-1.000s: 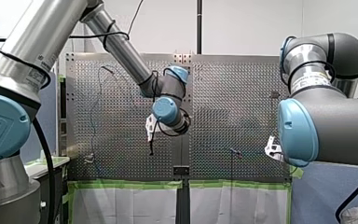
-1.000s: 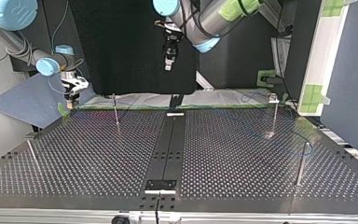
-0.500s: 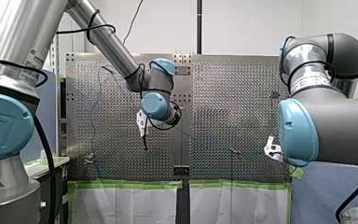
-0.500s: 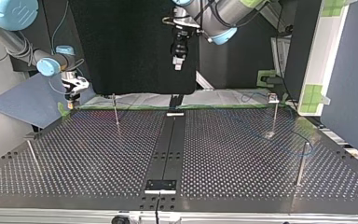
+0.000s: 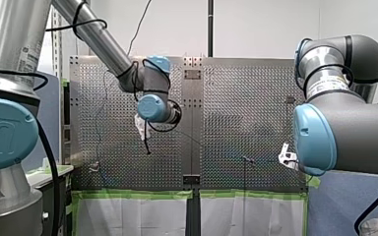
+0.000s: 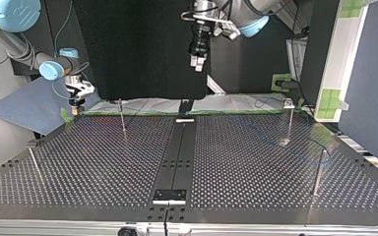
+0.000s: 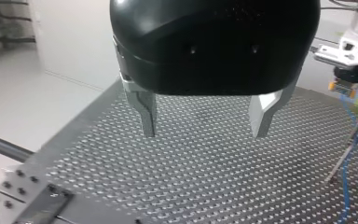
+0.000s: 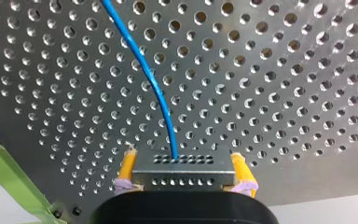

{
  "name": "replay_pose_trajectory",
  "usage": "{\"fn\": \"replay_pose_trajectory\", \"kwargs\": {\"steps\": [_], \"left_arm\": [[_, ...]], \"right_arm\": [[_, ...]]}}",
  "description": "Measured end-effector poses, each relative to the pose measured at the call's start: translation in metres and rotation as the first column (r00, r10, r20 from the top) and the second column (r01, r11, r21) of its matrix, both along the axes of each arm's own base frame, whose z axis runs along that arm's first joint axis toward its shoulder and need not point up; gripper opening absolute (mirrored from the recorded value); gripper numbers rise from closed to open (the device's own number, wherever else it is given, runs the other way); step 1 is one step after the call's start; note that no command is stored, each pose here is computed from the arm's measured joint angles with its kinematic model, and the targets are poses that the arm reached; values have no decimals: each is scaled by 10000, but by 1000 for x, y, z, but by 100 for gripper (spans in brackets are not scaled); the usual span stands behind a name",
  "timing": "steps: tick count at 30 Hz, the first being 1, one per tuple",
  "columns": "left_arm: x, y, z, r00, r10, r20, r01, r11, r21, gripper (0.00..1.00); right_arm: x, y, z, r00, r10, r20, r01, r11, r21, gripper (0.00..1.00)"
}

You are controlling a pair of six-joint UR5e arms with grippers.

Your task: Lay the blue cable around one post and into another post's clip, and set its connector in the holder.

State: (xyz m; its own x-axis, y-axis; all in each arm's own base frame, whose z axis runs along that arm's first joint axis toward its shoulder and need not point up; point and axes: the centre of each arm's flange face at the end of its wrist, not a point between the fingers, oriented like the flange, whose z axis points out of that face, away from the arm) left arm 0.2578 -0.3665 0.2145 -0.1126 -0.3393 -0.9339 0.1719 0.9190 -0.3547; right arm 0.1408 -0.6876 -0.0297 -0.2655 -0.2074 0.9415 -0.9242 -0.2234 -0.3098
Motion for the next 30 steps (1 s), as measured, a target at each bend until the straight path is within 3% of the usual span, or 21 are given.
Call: {"fn": "replay_pose_trajectory", "kwargs": {"steps": [12,30], "left_arm": [[-16,28,13,9972,156,727,-108,9978,-656,98],[-40,61,-17,9952,186,958,-114,9971,-756,98]], "right_arm": [[1,0,0,10000,53,6,-52,10000,-22,0],[2,-1,1,10000,63,4,-63,10000,-46,0]]}}
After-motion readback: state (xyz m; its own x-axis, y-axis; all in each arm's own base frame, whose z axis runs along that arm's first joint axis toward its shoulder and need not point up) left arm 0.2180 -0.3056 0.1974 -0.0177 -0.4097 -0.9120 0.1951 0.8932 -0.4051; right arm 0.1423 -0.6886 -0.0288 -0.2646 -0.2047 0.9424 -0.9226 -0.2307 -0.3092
